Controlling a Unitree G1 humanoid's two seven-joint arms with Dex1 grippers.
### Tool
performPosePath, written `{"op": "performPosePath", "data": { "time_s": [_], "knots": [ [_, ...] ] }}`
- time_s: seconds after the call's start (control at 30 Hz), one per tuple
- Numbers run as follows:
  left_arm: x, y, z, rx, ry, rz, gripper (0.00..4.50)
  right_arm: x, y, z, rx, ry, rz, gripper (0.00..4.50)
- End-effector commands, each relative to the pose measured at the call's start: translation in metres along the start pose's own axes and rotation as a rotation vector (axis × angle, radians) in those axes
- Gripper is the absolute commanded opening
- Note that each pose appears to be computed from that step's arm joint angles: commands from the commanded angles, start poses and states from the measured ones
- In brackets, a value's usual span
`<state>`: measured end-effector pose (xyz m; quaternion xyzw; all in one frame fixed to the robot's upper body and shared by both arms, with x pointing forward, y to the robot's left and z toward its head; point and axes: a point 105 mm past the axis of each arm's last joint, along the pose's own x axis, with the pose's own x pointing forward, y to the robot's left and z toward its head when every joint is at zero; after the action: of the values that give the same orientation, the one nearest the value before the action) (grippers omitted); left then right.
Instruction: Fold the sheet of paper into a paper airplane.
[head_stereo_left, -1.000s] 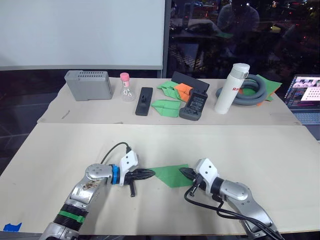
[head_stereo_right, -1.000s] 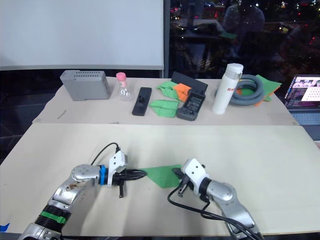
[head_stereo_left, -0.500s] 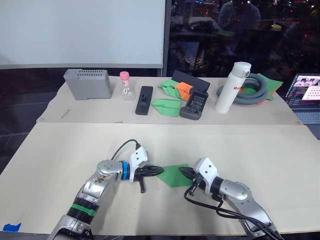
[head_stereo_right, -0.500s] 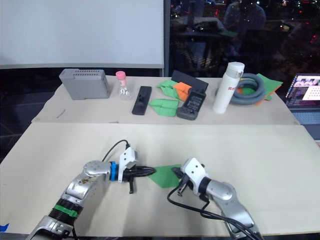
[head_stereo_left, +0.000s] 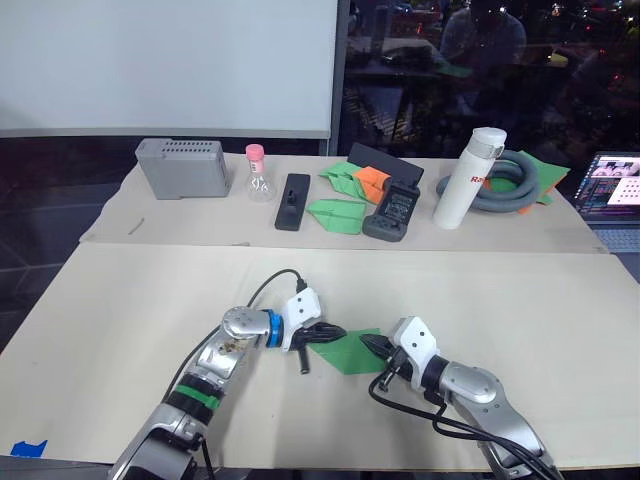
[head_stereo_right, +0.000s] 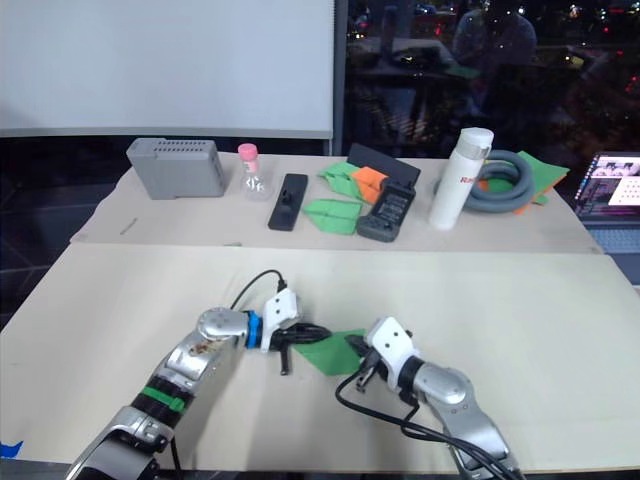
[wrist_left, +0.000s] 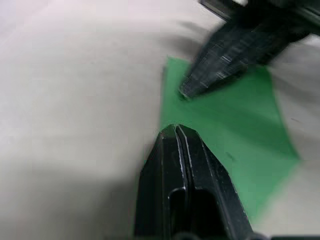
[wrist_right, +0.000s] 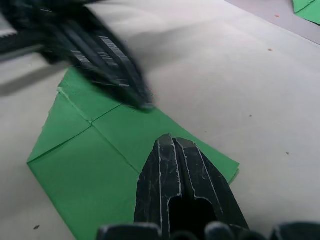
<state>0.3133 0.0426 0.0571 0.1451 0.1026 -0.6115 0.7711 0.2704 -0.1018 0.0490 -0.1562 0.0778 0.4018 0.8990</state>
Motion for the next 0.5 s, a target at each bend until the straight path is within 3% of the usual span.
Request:
{"op": "performPosePath", "data": {
  "time_s": [0.03, 0.23, 0.4, 0.5],
  "knots": [
    [0.003, -0.001, -0.024, -0.057, 0.078, 0.009, 0.0, 0.0, 0.014, -0.027, 0.06, 0.103, 0.053, 0.02],
    [-0.006, 0.002, -0.031, -0.089, 0.074, 0.051, 0.0, 0.001, 0.011, -0.026, 0.057, 0.099, 0.046, 0.02],
    [-0.027, 0.009, -0.003, -0.213, -0.108, 0.12, 0.0, 0.004, 0.009, -0.018, 0.092, 0.051, 0.033, 0.02],
    [-0.042, 0.003, 0.0, -0.213, -0.115, 0.12, 0.0, 0.005, 0.007, -0.01, 0.1, 0.02, 0.041, 0.02]
  ]
}}
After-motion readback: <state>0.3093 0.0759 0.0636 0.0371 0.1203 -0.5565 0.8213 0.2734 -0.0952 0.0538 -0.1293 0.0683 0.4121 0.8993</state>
